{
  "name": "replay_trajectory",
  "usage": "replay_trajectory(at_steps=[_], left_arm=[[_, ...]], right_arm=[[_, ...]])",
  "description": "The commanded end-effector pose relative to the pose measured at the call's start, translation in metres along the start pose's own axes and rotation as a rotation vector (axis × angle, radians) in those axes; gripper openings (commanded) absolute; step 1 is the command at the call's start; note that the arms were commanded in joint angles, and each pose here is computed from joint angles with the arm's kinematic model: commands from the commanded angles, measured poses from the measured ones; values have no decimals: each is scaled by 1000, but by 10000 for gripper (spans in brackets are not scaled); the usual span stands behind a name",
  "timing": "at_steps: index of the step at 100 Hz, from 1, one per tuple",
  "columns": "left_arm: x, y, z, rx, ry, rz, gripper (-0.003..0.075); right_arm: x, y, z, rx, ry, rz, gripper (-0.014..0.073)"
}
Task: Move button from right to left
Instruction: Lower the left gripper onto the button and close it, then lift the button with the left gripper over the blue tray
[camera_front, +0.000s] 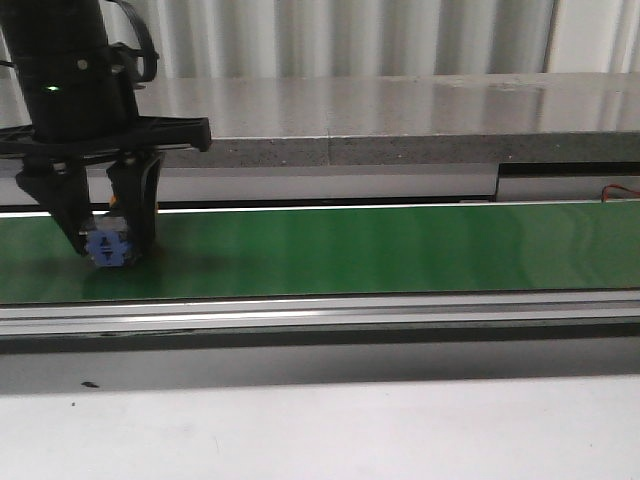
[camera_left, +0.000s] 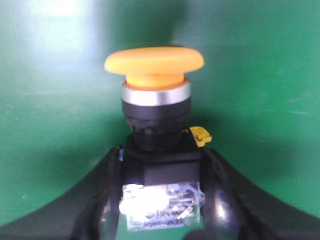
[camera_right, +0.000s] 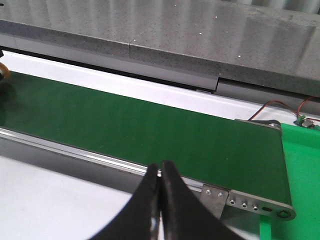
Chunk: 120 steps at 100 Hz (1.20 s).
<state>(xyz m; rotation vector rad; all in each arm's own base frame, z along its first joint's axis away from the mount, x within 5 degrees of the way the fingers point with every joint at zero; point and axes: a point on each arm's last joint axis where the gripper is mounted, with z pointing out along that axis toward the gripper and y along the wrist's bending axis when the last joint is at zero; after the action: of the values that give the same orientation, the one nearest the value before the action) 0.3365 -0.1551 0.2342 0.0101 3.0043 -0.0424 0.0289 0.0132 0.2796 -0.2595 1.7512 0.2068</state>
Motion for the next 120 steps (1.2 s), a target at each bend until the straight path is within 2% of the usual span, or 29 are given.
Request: replay_trajectory(at_steps=[1,13,32,69,96,107,120], left_arm=[[-1,3,-43,33,-119,-7,69],[-4,17,-58,10,-142,-11,69],[-9,56,-72,-26,-141,-15,69],[-15,162,-78,-112,-75,6,69],[-4,238,-80,-158,-47,-2,69],[1,262,-74,-165,-22,-31,69],[3,285,-63,-172,-5,7,69]], right_arm=[[-13,-1,-3,8,-86,-15,-69],[-13,-1,-3,8,-86,-15,-69],[-13,-1,-3,8,-86,-15,-69],[-13,-1,-3,8,-86,-15,-69],[-13,-1,-3,8,-86,-15,-69],[-13,-1,-3,8,-86,-15,-69],[-13,-1,-3,8,-86,-15,-69]])
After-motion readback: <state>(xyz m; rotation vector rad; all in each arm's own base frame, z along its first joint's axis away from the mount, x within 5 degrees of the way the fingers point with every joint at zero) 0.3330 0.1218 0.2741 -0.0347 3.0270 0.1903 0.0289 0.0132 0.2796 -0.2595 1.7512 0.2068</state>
